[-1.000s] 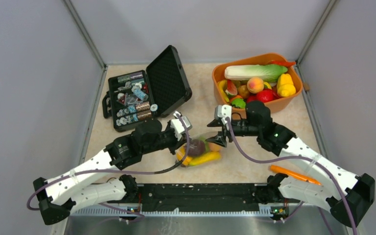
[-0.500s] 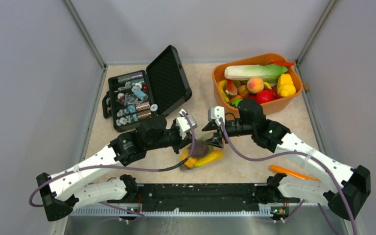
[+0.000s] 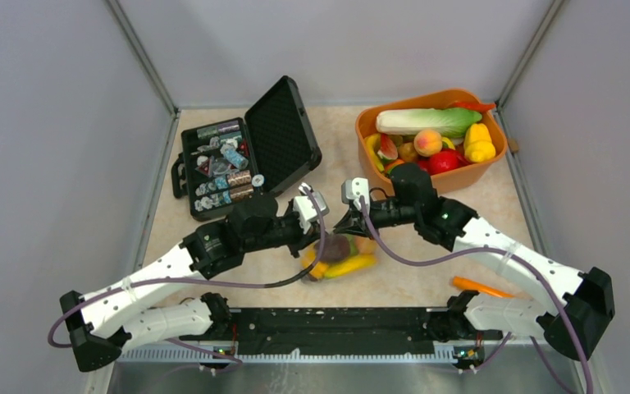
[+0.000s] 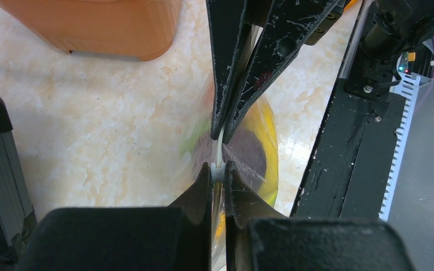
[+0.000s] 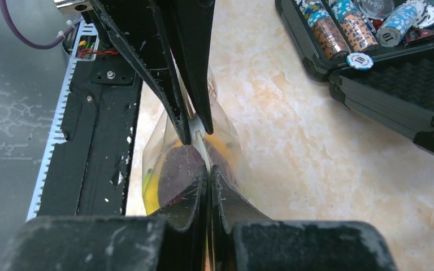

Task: Place the food in the zip-top bag and seal the zipper
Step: Zip the zipper food storage bag at the center of the board.

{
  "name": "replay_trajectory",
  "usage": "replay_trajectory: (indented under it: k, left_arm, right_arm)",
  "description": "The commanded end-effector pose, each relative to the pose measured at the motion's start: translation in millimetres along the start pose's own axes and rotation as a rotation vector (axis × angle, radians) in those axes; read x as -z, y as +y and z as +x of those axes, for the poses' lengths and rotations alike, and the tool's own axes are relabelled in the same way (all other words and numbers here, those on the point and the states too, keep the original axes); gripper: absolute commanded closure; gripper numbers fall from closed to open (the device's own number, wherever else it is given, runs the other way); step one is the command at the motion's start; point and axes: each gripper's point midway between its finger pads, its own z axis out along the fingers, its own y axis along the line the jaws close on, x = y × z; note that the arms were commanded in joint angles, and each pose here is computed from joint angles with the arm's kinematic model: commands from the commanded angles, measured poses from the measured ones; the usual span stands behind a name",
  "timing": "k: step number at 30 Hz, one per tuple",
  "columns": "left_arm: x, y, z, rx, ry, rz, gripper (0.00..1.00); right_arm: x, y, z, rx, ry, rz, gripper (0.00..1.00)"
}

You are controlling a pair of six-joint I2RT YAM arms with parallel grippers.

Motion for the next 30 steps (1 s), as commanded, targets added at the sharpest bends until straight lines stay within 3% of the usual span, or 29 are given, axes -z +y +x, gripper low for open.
replay_trajectory:
  k: [1, 11, 21, 30]
  left_arm:
    - [9, 6, -11, -0.005, -0.063, -0.04, 1.0]
    - [34, 34, 13, -0.006, 0.01, -0.224, 1.0]
    - [53, 45, 31, -0.014, 0.091, -0.303, 1.0]
    - [76, 52, 36, -0.018, 0.077, -0.365, 0.98]
  right_arm:
    - [3, -1, -26, 0.075, -0.073, 0.013, 1.0]
    - [10, -14, -13, 0.067, -0.034, 0.122, 1.0]
    - [14, -23, -9, 0.064, -0.021, 0.19, 1.0]
    - [17, -24, -7, 0.065, -0.013, 0.203, 1.0]
